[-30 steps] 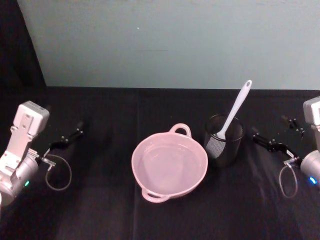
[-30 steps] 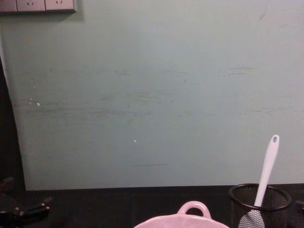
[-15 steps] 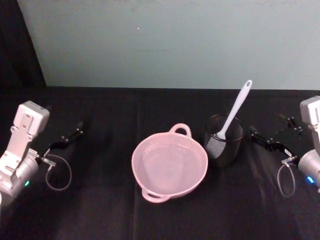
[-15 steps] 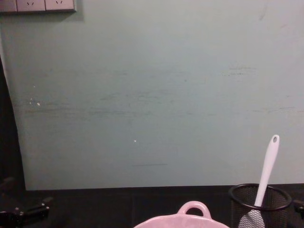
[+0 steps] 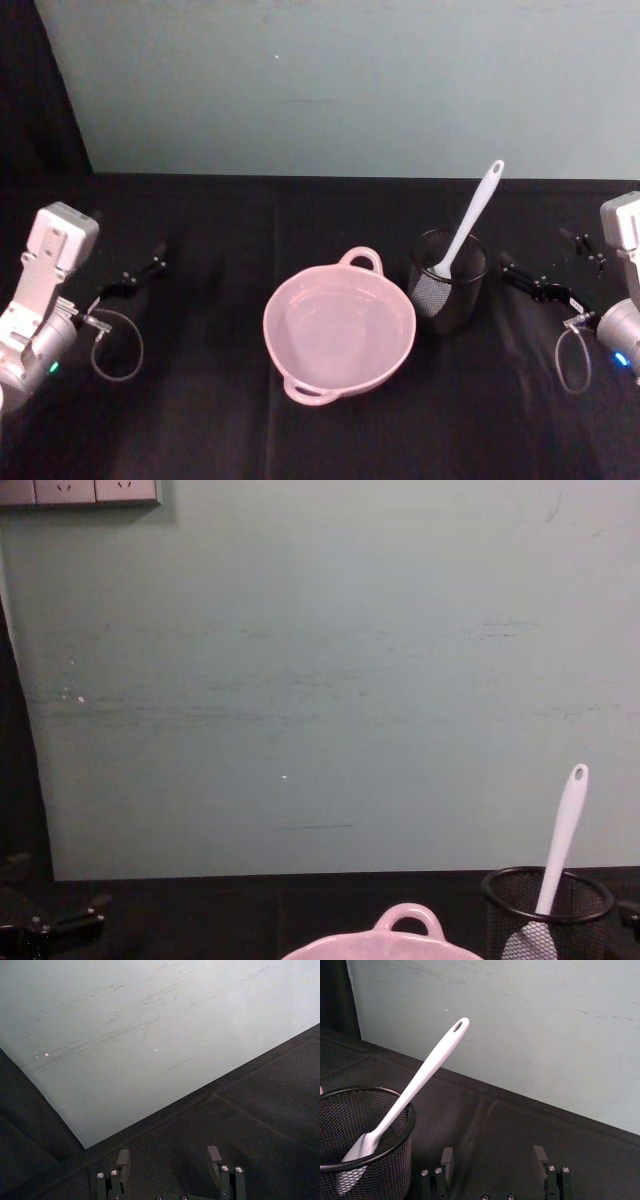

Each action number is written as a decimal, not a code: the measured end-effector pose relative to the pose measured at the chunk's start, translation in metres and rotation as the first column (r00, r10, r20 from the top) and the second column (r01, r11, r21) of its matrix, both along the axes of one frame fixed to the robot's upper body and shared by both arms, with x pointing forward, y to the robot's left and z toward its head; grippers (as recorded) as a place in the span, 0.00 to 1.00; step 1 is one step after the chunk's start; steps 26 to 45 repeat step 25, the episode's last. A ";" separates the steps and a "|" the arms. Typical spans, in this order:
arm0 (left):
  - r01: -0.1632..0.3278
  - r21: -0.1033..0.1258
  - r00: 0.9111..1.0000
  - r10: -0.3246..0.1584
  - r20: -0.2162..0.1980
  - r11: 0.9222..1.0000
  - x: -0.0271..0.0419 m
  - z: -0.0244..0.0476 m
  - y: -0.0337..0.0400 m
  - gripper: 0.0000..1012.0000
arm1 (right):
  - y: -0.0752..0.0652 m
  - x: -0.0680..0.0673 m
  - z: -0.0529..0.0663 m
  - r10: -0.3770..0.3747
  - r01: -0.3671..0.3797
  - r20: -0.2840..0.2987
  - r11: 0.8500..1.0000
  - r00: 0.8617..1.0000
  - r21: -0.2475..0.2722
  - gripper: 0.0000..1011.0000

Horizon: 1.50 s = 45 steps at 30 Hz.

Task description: Use the one hand to pick up the spoon and stir the clear water in the bowl.

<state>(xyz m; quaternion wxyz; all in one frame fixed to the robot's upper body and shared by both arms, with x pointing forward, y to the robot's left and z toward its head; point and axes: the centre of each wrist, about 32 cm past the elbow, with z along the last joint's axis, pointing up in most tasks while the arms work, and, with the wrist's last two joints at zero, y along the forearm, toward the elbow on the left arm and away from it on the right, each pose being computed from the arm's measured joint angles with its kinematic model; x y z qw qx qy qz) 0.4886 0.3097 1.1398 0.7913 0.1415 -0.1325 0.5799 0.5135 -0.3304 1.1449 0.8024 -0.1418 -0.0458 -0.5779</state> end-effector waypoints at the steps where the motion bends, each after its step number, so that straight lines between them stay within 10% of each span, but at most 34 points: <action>1: 0.000 0.000 1.000 0.000 0.000 1.000 0.0000 0.0000 0.0000 0.99 | 0.000 0.000 0.000 0.000 0.000 0.000 1.000 1.000 0.000 0.99; 45: 0.000 0.000 1.000 0.000 0.000 1.000 0.0000 0.0000 0.0000 0.99 | 0.000 0.000 0.000 -0.001 0.001 -0.001 1.000 1.000 0.001 0.99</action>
